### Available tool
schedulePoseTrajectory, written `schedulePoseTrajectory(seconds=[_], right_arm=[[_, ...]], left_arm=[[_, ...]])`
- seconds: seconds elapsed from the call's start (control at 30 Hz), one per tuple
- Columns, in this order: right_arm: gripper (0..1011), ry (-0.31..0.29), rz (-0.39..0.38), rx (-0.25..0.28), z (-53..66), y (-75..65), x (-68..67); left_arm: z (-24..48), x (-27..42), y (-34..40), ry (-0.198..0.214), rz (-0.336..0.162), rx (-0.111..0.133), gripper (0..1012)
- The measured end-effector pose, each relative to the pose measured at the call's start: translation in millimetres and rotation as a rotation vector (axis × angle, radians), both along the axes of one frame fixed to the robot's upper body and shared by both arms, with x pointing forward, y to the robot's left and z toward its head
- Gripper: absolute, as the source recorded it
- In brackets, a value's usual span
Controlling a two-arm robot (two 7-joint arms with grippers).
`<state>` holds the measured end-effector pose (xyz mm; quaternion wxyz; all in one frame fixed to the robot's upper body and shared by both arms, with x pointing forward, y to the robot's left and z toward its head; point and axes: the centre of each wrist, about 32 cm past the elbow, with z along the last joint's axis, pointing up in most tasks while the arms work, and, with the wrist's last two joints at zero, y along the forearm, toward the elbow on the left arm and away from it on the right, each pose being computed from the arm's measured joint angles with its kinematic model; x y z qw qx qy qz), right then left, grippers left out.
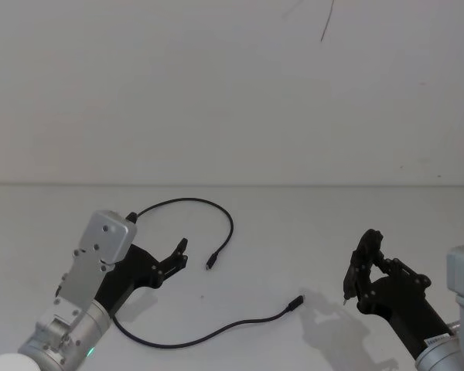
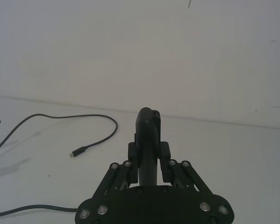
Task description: Pick up the data cable with the one hand.
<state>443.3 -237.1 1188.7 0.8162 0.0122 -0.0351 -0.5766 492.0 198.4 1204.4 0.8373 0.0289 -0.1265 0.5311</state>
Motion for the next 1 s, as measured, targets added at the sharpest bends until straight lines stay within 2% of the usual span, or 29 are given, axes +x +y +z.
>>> schedulePoseTrajectory(seconds=[1.0], right_arm=[[269,0.000,0.000,0.000,0.0,0.0,0.0]], left_arm=[[0.0,0.0,0.0,0.000,0.000,0.000,1001]])
